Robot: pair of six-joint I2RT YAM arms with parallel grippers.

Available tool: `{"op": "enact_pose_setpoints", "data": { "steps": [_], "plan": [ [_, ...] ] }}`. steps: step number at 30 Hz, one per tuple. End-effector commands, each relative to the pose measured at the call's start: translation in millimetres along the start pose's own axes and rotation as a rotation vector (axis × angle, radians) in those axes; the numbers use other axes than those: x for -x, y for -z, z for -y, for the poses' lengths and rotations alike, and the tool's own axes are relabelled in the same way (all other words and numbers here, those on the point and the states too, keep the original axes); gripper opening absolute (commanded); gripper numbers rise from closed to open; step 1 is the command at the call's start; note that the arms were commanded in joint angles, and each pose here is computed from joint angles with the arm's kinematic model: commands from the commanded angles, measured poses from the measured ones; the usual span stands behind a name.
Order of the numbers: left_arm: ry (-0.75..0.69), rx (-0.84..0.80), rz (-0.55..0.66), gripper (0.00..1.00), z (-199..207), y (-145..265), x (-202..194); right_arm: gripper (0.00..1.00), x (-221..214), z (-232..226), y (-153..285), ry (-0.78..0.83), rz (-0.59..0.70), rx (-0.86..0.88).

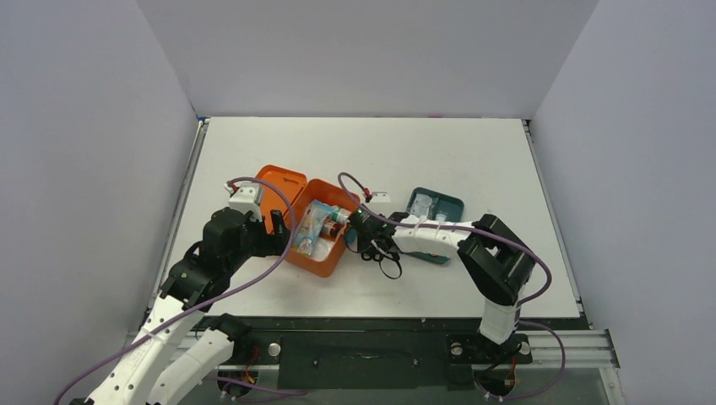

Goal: Organize the medicine kit

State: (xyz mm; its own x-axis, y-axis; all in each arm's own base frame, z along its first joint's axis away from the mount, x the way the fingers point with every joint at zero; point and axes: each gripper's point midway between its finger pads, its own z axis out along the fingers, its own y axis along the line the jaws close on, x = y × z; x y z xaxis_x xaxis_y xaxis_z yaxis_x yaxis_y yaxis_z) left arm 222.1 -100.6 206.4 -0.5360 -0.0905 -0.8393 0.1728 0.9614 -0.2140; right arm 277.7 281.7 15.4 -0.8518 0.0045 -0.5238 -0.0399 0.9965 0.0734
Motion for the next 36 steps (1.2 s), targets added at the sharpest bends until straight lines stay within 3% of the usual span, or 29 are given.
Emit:
{"op": "enact_pose_setpoints", "data": {
  "steps": [1,15,36],
  "plan": [
    [0.006,-0.018,0.045,0.78,3,3,12,0.39,-55,7,12,0.007,-0.120,-0.001],
    [0.009,-0.038,0.057,0.78,6,7,13,0.38,-122,-11,42,0.014,-0.114,0.054],
    [0.016,-0.065,0.081,0.78,10,14,15,0.35,-187,-15,60,0.017,-0.115,0.053]
  ]
}}
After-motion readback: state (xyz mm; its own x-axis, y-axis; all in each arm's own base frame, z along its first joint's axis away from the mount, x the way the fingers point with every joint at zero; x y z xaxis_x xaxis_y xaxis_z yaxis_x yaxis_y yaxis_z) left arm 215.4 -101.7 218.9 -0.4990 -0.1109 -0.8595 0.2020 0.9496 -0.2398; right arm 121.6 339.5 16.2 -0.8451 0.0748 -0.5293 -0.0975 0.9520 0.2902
